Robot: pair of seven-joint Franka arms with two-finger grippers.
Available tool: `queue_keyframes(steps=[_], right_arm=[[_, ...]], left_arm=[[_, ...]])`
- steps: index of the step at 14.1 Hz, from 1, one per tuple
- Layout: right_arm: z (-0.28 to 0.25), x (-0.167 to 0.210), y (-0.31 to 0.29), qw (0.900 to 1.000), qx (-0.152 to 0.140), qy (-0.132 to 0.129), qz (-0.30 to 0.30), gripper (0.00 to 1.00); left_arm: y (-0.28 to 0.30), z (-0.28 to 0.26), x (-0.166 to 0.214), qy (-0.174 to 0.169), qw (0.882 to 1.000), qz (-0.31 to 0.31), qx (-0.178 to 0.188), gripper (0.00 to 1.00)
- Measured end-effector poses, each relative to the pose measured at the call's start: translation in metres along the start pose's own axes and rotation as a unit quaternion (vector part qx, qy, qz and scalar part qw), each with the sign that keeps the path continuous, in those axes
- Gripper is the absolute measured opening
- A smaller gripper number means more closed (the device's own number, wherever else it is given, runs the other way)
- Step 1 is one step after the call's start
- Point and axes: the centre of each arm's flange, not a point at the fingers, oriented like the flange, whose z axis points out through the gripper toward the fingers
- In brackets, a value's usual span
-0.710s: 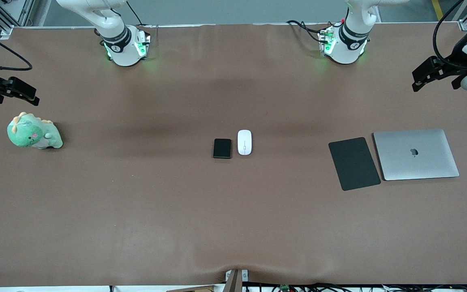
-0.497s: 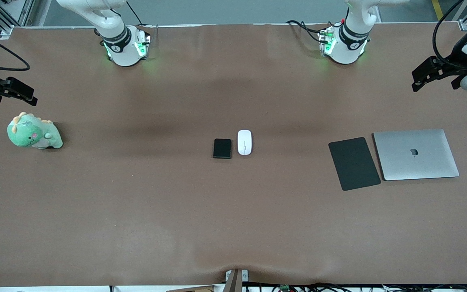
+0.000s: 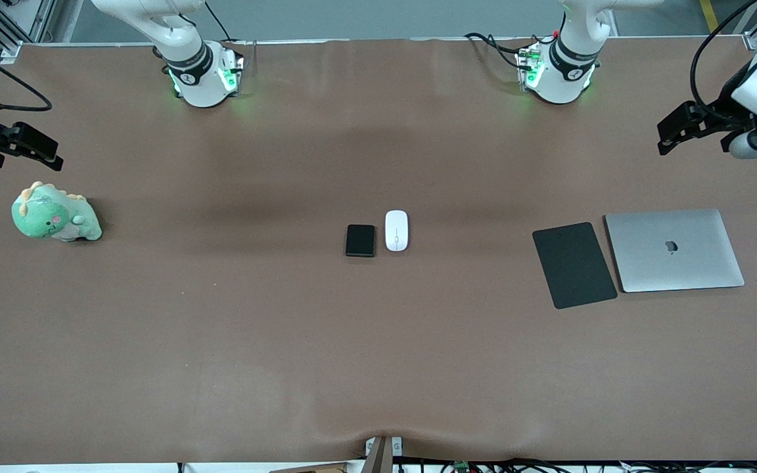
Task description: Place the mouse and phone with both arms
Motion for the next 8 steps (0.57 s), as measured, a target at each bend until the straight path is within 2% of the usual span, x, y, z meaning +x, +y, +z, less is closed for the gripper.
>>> queue_keyframes(steps=[2,6,8], right_arm=[[0.001,-0.001,0.000,1.000,0.000,-0.003,0.000,1.00],[0.002,-0.002,-0.001,1.000,0.000,-0.011,-0.001,1.00],[0.005,-0.003,-0.006,1.000,-0.001,-0.018,-0.006,1.00]], left_arm=[[0.019,0.018,0.011,-0.011,1.000,0.017,0.000,1.00],[0.104,0.076,0.041,-0.009,0.997,0.080,-0.013,1.00],[0.152,0.111,0.048,-0.015,0.997,0.067,-0.022,1.00]])
